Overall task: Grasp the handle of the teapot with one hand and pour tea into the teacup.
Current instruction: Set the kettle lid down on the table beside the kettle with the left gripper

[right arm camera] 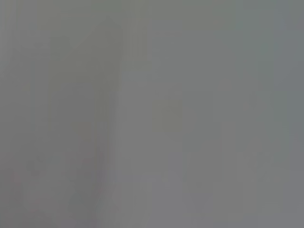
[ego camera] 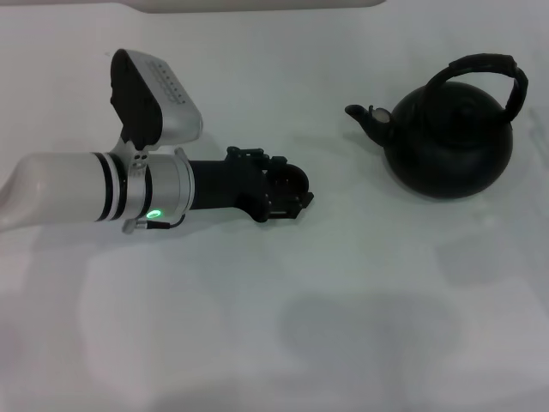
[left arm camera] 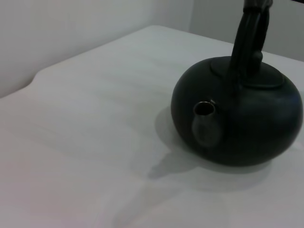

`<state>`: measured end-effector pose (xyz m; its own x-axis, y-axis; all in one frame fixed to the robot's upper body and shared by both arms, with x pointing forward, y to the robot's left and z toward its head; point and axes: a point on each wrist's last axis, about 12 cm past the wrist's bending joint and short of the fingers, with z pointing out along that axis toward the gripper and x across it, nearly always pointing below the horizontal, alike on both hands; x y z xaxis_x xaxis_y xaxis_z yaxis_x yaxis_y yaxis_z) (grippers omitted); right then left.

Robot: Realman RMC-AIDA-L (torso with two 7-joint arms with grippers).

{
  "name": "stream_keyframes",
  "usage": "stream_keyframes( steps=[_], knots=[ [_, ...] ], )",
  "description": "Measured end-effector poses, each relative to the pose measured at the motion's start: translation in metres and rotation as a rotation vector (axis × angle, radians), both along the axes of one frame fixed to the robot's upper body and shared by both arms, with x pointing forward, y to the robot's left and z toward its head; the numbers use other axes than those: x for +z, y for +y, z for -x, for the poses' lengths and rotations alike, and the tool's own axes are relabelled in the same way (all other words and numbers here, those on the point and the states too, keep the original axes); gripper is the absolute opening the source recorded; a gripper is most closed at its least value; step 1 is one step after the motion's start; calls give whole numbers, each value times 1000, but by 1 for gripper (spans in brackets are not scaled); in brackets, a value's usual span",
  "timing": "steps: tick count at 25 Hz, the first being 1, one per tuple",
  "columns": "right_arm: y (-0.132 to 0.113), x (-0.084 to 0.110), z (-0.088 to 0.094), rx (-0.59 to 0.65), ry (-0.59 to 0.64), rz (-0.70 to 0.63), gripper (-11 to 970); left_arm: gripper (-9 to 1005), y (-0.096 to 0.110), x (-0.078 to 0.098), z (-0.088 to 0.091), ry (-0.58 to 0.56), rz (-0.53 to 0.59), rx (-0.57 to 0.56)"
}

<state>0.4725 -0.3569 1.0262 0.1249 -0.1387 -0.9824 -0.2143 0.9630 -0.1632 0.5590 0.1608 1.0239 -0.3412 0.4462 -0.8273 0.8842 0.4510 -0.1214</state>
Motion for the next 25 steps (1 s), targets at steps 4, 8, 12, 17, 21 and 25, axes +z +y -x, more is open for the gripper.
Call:
stream_keyframes(
  steps=[4,8,12,17,21,25],
  knots=[
    [0,0,2,2,-5,-4,627,696,1,-1,1,8,3,0],
    [1,-1,4,2,-6,-8,627,697,4,-3,4,13,10,14],
    [1,-1,6,4,-11,-14,627,705,10,-7,8,20,4,33],
    [2,0,5,7,-13,-14,627,736,12,-6,8,11,9,34],
    [2,0,5,8,-14,-14,627,738,12,-4,9,-1,20,36],
    [2,-1,4,6,-8,-13,627,739,12,-3,9,-7,25,39]
  ],
)
